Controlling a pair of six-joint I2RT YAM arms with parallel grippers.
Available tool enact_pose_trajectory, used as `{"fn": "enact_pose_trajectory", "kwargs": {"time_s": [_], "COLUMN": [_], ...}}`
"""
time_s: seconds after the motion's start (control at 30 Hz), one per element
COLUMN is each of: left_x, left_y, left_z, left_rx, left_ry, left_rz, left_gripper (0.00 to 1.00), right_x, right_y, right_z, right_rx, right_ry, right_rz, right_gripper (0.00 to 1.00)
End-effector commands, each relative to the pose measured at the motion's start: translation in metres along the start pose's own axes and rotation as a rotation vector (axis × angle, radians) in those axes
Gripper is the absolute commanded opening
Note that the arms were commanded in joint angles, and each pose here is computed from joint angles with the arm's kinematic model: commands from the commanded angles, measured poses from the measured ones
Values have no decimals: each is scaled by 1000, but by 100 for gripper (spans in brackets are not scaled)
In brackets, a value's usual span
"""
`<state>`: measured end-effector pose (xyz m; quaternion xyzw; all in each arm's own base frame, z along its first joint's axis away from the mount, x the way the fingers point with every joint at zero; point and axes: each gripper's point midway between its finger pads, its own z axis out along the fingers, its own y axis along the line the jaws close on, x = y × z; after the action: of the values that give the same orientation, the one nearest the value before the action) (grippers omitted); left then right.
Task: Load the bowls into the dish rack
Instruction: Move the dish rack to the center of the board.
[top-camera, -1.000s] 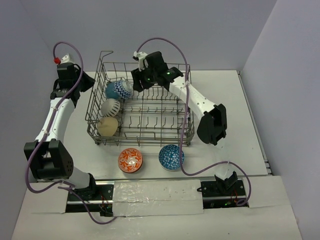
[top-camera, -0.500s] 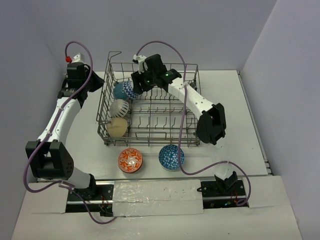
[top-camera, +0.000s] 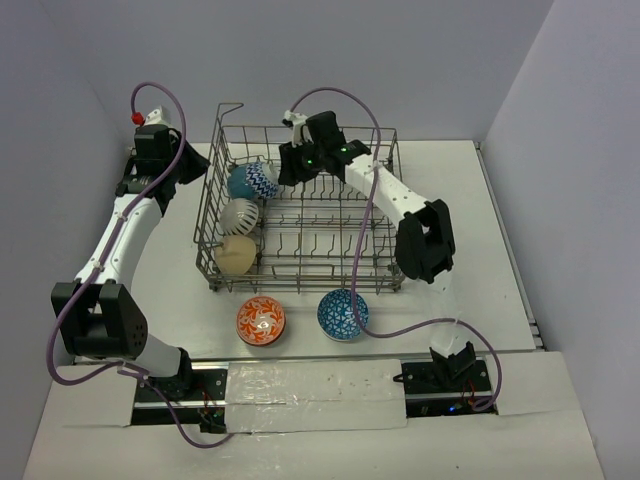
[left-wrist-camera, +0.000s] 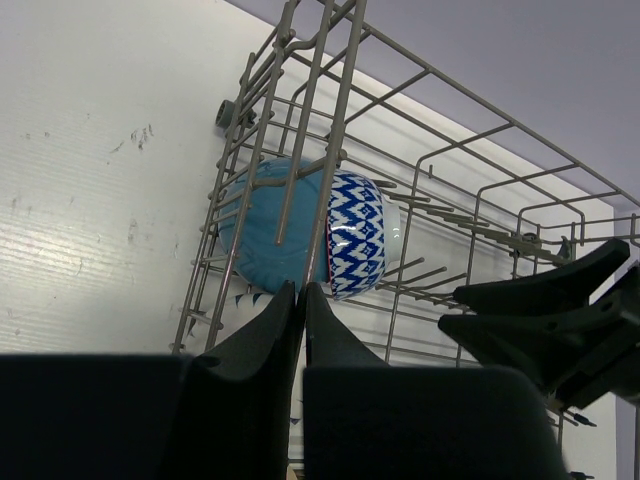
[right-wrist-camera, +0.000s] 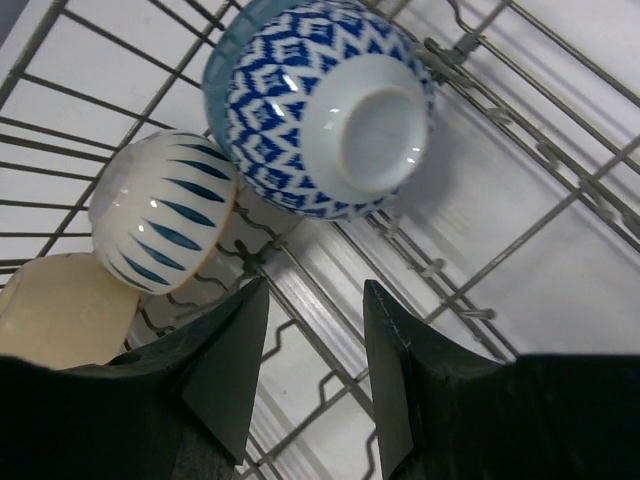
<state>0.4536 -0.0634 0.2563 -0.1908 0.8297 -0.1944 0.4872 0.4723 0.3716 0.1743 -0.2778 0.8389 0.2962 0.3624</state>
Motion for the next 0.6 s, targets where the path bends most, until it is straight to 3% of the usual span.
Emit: {"fn": "enact_pose_trajectory", "kwargs": {"time_s": [0.0, 0.57], "left_x": [2, 6], "left_y": [-38, -37], "left_z": [-15, -11], "left_rx": [120, 125], "left_ry": [37, 53], "left_rz": [8, 5], "left_gripper": [0, 0], "right_x": [-19, -44], "right_y": [-4, 6], "right_z": [1, 16], "right_rx": [-72, -227], "right_ry": [-70, -131], "right_rz": [17, 33], "right_gripper": [50, 49]}}
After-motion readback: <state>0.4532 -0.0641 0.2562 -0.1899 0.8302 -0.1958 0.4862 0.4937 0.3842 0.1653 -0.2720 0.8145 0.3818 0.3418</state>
